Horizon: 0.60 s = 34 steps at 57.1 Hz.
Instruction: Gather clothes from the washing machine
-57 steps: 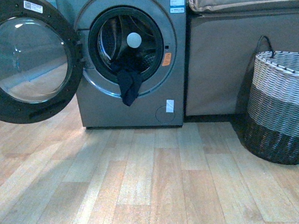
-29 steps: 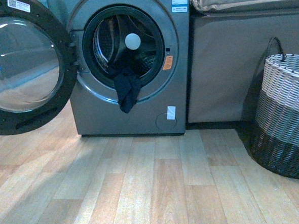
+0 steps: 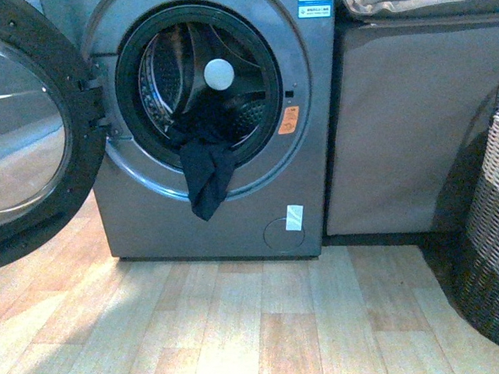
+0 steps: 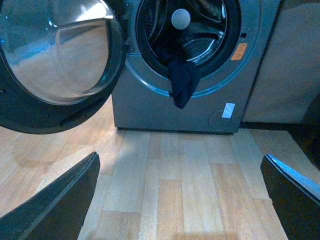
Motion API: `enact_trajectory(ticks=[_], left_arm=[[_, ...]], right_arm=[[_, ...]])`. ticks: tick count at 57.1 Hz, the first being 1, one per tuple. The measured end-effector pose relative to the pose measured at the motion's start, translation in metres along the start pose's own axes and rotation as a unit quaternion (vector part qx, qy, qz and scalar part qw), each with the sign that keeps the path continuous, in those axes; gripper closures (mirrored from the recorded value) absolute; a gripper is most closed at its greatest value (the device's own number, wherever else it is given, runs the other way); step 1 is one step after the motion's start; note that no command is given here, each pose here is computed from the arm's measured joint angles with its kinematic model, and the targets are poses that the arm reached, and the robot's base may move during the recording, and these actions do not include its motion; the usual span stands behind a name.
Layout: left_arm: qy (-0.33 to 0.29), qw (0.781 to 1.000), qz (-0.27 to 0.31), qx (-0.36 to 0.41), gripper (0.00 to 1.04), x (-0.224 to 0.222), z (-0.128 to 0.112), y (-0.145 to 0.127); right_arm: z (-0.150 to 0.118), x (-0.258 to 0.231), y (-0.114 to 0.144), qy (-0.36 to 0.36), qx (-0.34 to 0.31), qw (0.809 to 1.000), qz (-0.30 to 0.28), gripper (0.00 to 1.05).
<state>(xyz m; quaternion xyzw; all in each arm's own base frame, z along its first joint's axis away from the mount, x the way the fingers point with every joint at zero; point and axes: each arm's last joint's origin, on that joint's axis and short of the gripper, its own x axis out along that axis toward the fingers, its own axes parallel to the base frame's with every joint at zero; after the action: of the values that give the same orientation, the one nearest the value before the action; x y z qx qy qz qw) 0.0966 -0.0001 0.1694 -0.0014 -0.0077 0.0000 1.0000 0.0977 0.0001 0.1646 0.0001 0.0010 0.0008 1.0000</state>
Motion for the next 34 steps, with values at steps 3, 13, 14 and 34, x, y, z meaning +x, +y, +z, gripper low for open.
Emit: enact_trajectory(ticks=[3, 13, 14, 34], left_arm=[[0.0, 1.0, -0.001, 0.0, 0.07, 0.0, -0.0002, -0.0001], [0.0, 1.0, 0.0, 0.0, 0.07, 0.0, -0.0001, 0.0], [0.0, 1.0, -0.001, 0.0, 0.07, 0.0, -0.0001, -0.0001], [0.0, 1.0, -0.001, 0.0, 0.07, 0.0, 0.0001, 0.0]], right_arm=[[0.0001, 0.0, 0.0001, 0.0, 0.0, 1.0, 0.001, 0.07], [0.0001, 0.0, 0.0, 0.0, 0.0, 1.0, 0.001, 0.07], [0.0001, 0.0, 0.0, 0.0, 0.0, 1.0, 0.0, 0.07], [0.0001, 0.0, 0.0, 0.0, 0.0, 1.0, 0.0, 0.07]])
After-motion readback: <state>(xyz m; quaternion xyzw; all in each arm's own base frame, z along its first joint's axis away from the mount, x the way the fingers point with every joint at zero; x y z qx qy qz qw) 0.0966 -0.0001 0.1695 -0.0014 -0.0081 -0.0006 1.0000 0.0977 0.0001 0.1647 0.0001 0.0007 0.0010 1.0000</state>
